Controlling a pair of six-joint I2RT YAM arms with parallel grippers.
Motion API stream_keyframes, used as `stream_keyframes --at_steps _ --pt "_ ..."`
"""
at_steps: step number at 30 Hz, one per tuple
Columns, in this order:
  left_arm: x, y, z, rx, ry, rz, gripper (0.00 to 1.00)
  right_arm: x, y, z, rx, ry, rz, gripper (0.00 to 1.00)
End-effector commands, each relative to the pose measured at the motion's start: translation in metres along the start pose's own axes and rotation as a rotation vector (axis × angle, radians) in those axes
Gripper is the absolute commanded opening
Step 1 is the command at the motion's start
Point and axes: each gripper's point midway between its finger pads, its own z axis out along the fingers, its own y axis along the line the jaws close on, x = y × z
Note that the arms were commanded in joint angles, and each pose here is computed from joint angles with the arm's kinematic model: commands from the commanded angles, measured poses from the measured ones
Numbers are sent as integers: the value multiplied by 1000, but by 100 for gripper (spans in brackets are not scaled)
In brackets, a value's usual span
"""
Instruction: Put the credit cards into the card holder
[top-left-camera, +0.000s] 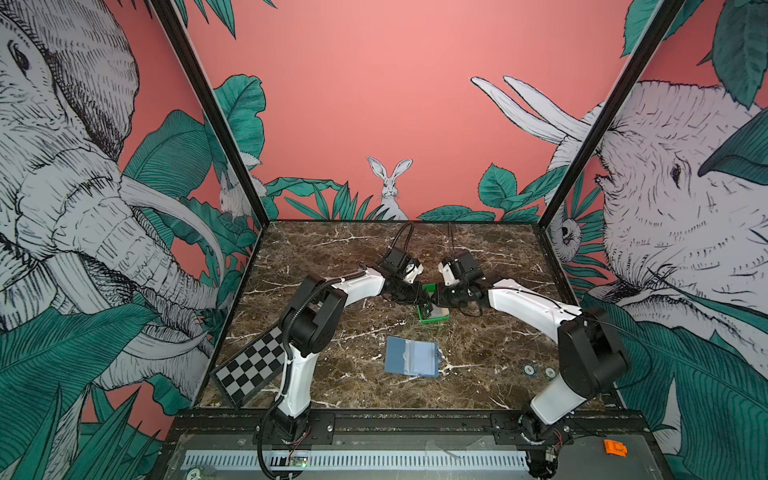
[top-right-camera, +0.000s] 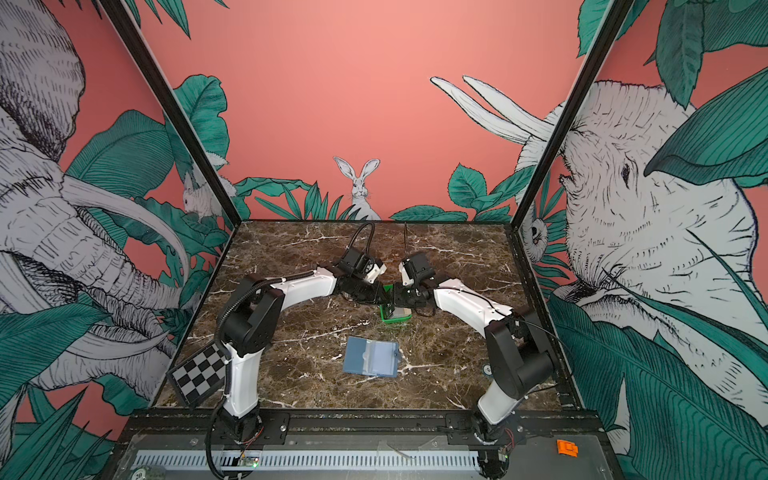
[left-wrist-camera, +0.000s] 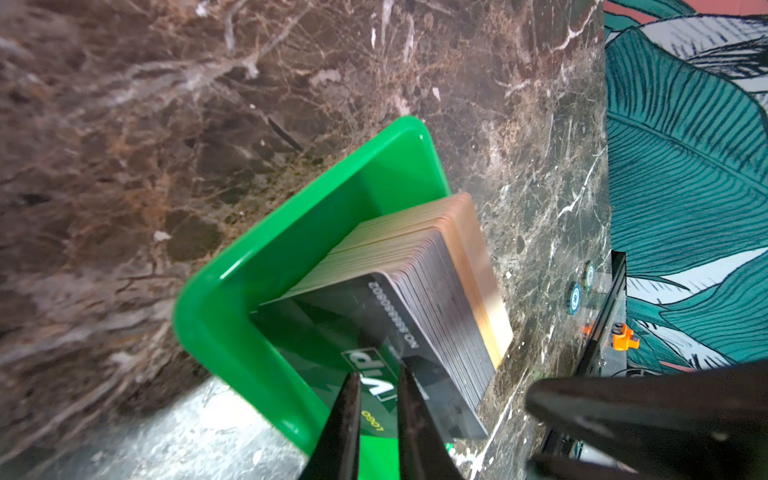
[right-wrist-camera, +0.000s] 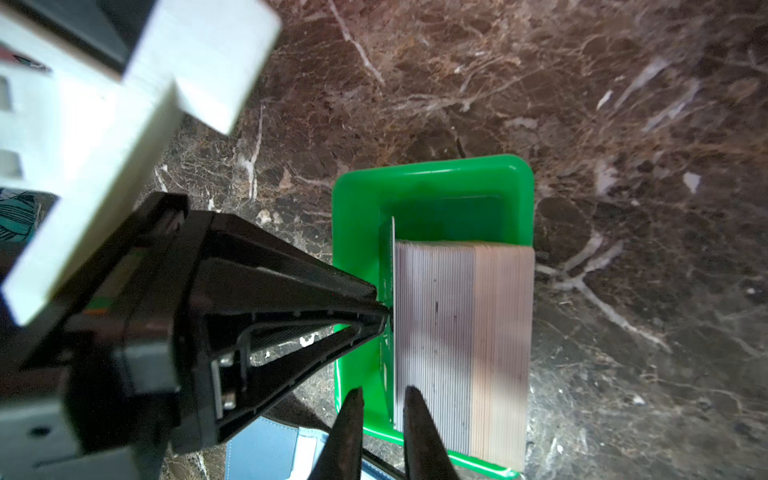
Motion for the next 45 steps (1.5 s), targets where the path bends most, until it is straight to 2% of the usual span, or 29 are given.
stream_keyframes --at_steps 1,15,20,23,33,45 --pt "8 5 5 -29 31 -10 20 2 2 9 -5 17 4 17" --pt "8 3 5 -28 31 -8 20 6 1 22 -3 43 6 11" --pt "7 1 3 -26 27 -3 20 7 0 22 4 41 11 2" --pt "4 -3 -3 -30 11 8 20 5 1 18 5 22 16 0" --pt "-9 -40 -65 -48 -109 119 30 -2 19 -16 -62 -47 -3 0" --pt "30 -61 -128 32 -299 49 32 6 19 -58 -94 -175 -4 0"
